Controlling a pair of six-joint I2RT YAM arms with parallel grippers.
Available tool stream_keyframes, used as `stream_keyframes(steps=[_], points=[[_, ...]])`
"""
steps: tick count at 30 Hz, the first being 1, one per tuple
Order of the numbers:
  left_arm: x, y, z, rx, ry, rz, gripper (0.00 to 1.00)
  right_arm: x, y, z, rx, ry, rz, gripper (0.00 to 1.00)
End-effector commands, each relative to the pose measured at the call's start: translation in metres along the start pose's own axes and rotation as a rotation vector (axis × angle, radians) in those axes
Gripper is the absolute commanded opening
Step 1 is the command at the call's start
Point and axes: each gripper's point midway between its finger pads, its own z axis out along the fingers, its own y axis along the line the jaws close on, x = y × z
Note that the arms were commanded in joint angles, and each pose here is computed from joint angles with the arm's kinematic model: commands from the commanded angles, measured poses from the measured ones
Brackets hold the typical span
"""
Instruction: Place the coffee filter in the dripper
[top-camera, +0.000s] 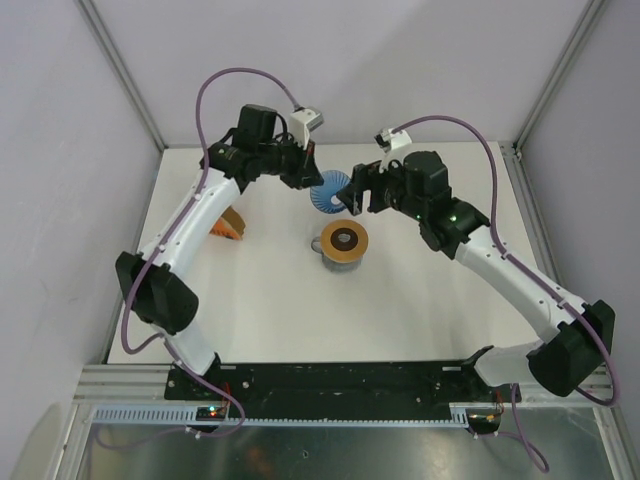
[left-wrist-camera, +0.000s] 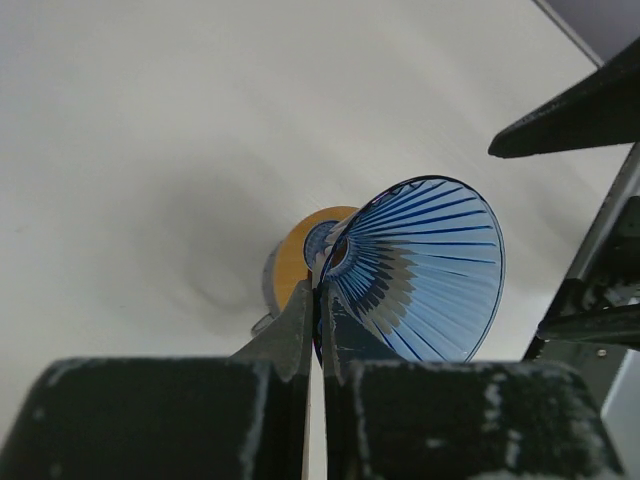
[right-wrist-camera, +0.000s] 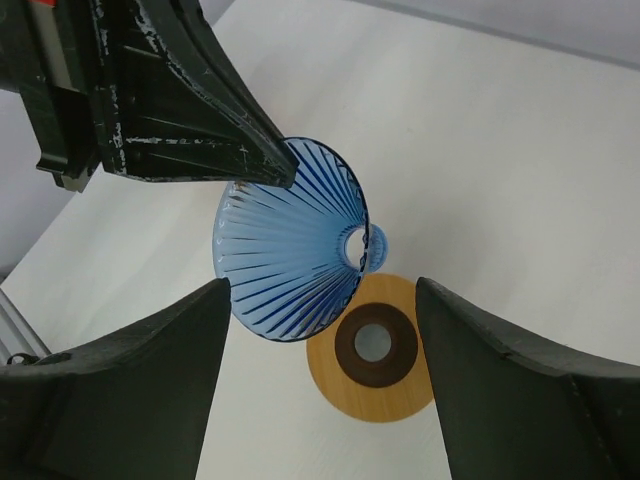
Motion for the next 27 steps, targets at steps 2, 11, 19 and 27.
stream_keyframes(steps=[2,11,19,27], points=[[-0.008,-0.026,0.005,0.105,0.0,-0.124,0.0,0.004,-0.007,-0.004,0.062,0.055,0.036,0.75],[0.014,-0.036,0.015,0.14,0.065,-0.255,0.0,0.036,-0.017,0.006,0.082,0.194,0.075,0.5],[0.03,-0.042,0.023,0.142,0.113,-0.318,0.0,0.049,-0.029,0.014,0.132,0.236,0.07,0.24],[0.047,-0.046,0.029,0.172,0.16,-0.373,0.0,0.072,-0.04,0.019,0.11,0.34,0.145,0.0]])
